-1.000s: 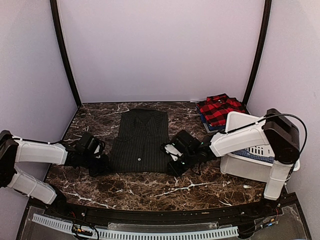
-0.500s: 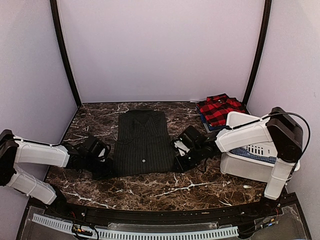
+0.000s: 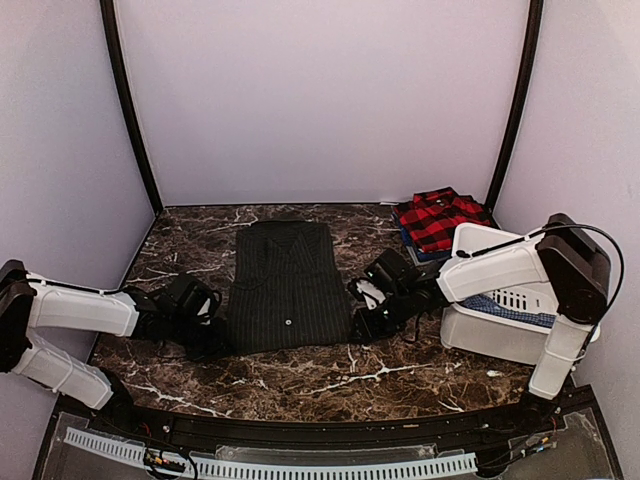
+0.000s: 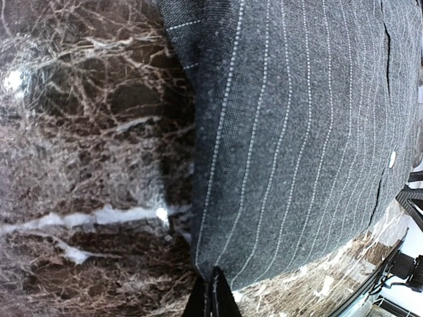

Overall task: Fold and stack the long sleeve shirts
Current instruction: Pick up the 2/3-rectangle-folded shirt from the center of the board.

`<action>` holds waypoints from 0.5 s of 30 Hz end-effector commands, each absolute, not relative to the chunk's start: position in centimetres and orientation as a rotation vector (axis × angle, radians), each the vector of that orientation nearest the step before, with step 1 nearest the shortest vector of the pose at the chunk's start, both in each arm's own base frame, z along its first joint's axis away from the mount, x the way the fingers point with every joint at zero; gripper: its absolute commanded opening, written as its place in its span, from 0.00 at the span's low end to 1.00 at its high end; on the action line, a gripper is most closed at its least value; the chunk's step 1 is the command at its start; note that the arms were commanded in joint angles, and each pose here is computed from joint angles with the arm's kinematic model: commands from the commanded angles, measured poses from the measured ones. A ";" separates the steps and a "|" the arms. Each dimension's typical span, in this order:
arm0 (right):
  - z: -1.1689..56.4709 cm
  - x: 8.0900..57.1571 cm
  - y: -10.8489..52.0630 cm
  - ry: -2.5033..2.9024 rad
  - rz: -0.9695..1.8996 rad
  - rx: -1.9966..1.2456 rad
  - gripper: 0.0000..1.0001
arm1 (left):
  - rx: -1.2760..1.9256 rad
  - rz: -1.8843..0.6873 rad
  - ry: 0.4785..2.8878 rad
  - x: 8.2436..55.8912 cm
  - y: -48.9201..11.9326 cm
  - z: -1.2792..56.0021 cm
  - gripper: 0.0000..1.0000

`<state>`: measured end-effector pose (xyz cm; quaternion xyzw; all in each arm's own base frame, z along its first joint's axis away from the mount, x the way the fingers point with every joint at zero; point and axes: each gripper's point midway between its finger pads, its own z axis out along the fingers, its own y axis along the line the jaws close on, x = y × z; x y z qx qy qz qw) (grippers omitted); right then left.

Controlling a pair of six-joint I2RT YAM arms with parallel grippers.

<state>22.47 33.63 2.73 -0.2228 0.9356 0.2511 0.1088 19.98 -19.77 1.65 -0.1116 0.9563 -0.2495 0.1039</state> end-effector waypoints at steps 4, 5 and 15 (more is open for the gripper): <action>2.1 22.7 34.4 2.747 0.804 -0.618 0.28 | -0.336 -0.689 2.861 18.9 -19.1 0.8 0.00; 2.0 22.7 34.5 2.745 0.809 -0.616 0.27 | -0.336 -0.690 2.861 18.9 -19.1 0.8 0.00; 3.3 23.7 34.9 2.699 0.802 -0.588 0.00 | -0.270 -0.700 2.854 19.2 -19.7 1.7 0.00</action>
